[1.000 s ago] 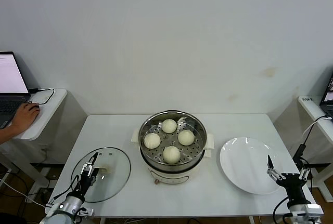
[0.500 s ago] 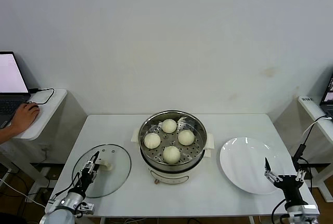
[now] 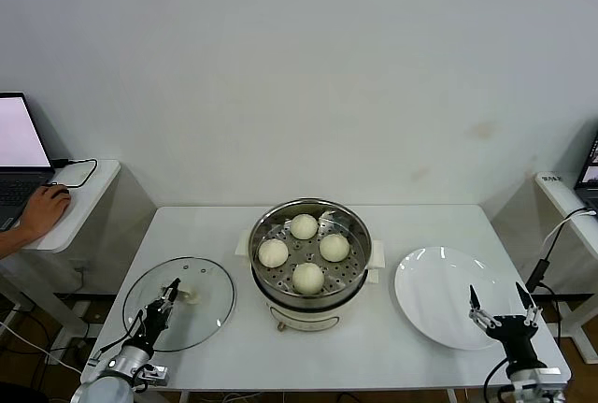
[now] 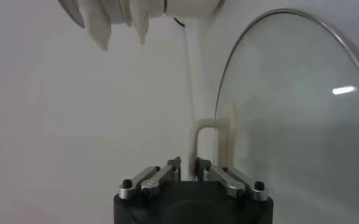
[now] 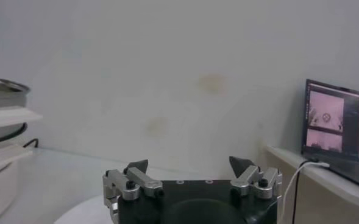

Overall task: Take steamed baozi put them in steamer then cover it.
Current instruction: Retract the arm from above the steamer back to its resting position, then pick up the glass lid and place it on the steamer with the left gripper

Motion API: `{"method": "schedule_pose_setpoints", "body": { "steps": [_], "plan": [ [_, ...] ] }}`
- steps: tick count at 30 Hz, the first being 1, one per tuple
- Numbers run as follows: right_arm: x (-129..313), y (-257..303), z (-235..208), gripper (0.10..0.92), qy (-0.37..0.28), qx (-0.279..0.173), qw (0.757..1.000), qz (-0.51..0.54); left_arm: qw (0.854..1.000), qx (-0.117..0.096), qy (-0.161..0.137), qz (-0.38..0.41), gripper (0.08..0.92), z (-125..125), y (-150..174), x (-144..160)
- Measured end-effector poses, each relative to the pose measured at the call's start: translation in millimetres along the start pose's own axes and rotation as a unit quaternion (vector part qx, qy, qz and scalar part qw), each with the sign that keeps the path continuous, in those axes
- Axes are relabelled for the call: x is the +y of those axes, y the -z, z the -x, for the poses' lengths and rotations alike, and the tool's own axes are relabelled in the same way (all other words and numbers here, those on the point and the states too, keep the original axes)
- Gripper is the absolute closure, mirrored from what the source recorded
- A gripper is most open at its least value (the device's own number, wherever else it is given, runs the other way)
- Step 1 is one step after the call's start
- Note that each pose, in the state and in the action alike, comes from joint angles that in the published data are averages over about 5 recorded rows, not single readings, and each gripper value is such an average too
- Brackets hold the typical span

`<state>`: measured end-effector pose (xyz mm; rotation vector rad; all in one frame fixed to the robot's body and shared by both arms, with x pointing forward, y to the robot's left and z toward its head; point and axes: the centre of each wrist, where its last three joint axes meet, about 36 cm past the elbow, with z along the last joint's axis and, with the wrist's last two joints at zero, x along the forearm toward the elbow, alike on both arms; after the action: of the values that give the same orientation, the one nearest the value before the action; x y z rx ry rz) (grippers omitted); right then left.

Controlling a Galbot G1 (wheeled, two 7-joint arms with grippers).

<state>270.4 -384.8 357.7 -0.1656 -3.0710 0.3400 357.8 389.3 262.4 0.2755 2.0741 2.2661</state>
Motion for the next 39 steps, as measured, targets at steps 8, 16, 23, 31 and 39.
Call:
{"method": "schedule_pose_setpoints", "body": {
  "steps": [8,16,23,31,39],
  "plan": [
    [3,-1,0,0.199,0.005,0.001,1.000,-0.003,0.999,0.016,0.035,-0.003,0.882,-9,5,15],
    [8,-2,-2,0.199,0.013,0.002,1.000,-0.008,0.995,0.070,0.065,-0.018,0.882,-27,15,57],
    [11,0,-4,0.200,0.022,0.002,1.000,-0.015,0.989,0.115,0.083,-0.050,0.882,-36,31,108],
    [20,-1,-4,0.200,0.030,0.001,0.999,-0.020,0.985,0.110,0.106,-0.081,0.882,-36,62,173],
    [30,-3,1,0.200,0.035,0.000,0.999,-0.025,0.988,0.074,0.103,-0.088,0.882,-24,91,204]
  ]
}}
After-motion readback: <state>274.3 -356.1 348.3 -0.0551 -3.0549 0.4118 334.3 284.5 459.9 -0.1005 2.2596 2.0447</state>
